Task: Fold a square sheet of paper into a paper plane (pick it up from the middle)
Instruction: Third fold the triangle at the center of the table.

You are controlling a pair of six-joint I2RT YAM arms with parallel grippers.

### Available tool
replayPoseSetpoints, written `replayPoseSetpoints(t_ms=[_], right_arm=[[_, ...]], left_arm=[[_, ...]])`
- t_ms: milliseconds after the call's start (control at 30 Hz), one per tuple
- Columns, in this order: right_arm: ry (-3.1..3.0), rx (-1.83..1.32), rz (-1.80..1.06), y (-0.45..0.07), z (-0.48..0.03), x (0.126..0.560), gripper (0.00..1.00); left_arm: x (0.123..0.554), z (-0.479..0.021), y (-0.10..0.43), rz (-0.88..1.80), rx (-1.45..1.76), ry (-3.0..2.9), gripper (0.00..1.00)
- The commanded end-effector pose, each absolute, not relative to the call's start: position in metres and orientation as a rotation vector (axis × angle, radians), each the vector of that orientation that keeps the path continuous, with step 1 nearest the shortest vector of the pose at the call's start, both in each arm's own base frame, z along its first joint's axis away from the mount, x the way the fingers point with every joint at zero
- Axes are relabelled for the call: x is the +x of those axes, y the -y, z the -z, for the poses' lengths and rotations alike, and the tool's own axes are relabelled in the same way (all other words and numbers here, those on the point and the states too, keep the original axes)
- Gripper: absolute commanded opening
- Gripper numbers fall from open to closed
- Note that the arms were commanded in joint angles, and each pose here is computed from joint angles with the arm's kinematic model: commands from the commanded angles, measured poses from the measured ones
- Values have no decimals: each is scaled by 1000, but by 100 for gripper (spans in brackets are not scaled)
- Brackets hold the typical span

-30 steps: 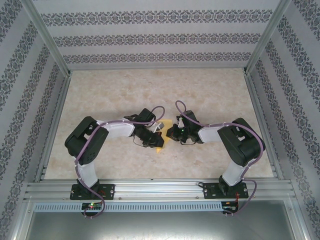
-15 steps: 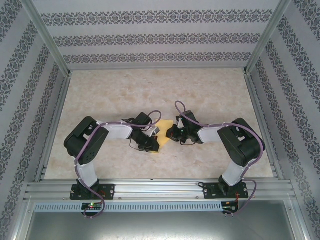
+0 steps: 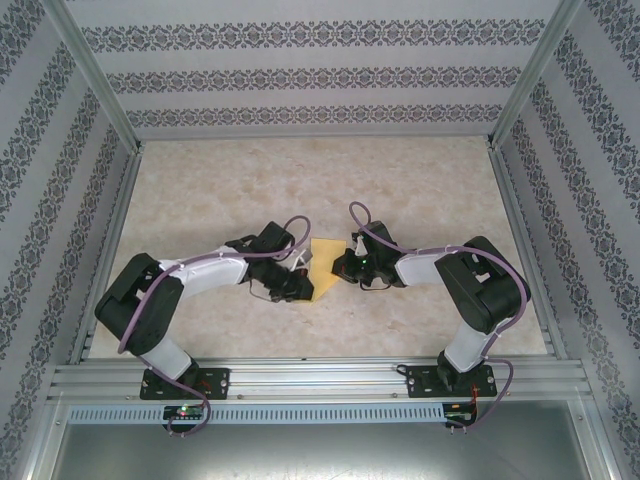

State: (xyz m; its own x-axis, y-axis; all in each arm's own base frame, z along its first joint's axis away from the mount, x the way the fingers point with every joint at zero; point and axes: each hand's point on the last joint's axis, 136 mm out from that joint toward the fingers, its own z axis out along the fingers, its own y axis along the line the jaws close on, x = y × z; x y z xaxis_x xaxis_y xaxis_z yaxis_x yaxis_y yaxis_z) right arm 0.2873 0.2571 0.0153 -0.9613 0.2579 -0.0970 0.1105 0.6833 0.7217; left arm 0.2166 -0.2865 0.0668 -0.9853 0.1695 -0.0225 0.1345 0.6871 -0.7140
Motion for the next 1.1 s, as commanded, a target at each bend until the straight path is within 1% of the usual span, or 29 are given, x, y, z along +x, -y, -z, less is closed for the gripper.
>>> replayPoseSetpoints(t_ms=[0, 100, 200, 267, 300, 433, 500, 600, 733, 833, 933, 1067], right_arm=[[-2786, 344, -1010, -246, 7, 276, 0], [-2787, 343, -1006, -246, 8, 276, 0], [-2783, 343, -1006, -246, 6, 276, 2], [-2773, 337, -1006, -246, 3, 277, 5], [-2761, 334, -1010, -246, -1, 279, 9], [-2684, 266, -1070, -253, -33, 287, 17], [-2644, 228, -1089, -254, -49, 286, 19], [-2622, 196, -1116, -259, -59, 279, 15], [-2647, 170, -1165, -276, -50, 269, 6], [-2645, 152, -1250, -297, -44, 266, 1], [-2691, 173, -1224, -303, -25, 265, 0], [-2721, 258, -1121, -282, 0, 271, 0]], left_arm=[[239, -61, 297, -1196, -238, 2847, 8], [243, -39, 300, -1142, -213, 2824, 8], [234, -15, 289, -1010, -191, 2810, 7], [227, -4, 275, -911, -190, 2837, 6], [224, -1, 268, -873, -190, 2849, 6], [223, -1, 264, -867, -203, 2861, 6], [224, -3, 265, -870, -210, 2867, 6], [228, -7, 266, -885, -234, 2883, 6], [232, -10, 272, -914, -250, 2877, 6], [232, -8, 272, -914, -249, 2874, 7], [230, -7, 271, -906, -246, 2871, 6], [227, -4, 265, -861, -231, 2880, 5]])
